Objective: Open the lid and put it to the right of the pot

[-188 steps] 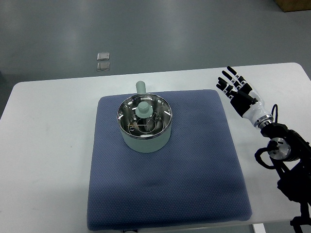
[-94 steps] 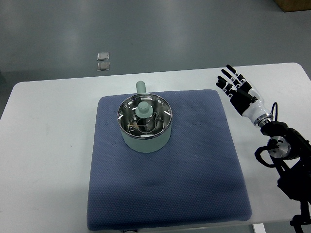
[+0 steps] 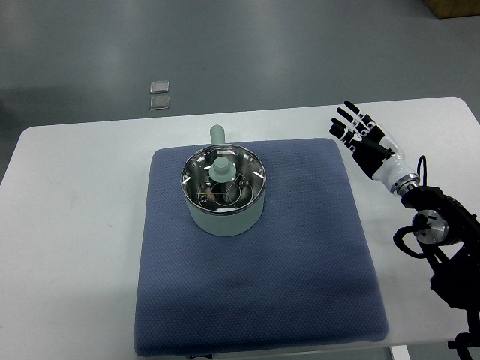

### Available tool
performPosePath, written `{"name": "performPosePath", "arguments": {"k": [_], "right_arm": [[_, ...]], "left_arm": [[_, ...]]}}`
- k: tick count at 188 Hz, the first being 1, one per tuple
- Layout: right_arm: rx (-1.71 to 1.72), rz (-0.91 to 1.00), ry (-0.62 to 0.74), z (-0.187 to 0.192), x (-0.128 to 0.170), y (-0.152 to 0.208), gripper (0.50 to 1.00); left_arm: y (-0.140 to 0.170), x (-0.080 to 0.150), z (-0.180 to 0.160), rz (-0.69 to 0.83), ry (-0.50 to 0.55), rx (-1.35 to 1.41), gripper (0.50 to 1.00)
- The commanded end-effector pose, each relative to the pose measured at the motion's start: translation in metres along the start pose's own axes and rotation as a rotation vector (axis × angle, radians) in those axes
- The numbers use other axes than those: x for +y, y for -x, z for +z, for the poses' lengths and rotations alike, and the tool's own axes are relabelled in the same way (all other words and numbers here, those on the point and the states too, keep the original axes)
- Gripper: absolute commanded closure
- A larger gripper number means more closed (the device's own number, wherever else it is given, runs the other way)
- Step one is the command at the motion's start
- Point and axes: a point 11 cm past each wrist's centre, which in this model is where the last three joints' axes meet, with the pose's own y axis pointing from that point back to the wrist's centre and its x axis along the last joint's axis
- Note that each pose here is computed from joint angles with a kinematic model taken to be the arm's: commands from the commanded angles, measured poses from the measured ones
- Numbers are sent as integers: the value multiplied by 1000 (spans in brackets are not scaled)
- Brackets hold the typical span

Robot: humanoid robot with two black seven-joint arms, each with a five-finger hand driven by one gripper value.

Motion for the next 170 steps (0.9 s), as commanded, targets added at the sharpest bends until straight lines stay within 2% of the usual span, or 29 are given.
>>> {"name": "performPosePath", "arguments": {"k": [1, 91, 138, 139, 169, 170], "right_arm": [[4, -8, -2, -1, -1, 2, 572], [86, -46, 1, -12, -7, 9, 574], [298, -180, 63, -34, -11, 19, 609], [370, -221, 57, -47, -16, 25, 633], [512, -318, 78, -64, -23, 43, 650], [571, -364, 83, -73, -28, 54, 652]], "left_arm": [[0, 0, 0, 0, 0, 0, 500], [0, 0, 0, 1, 0, 0, 500], [0, 0, 0, 0, 0, 0, 500], [0, 0, 0, 0, 0, 0, 500], [0, 0, 0, 0, 0, 0, 500], [0, 0, 0, 0, 0, 0, 500]]}}
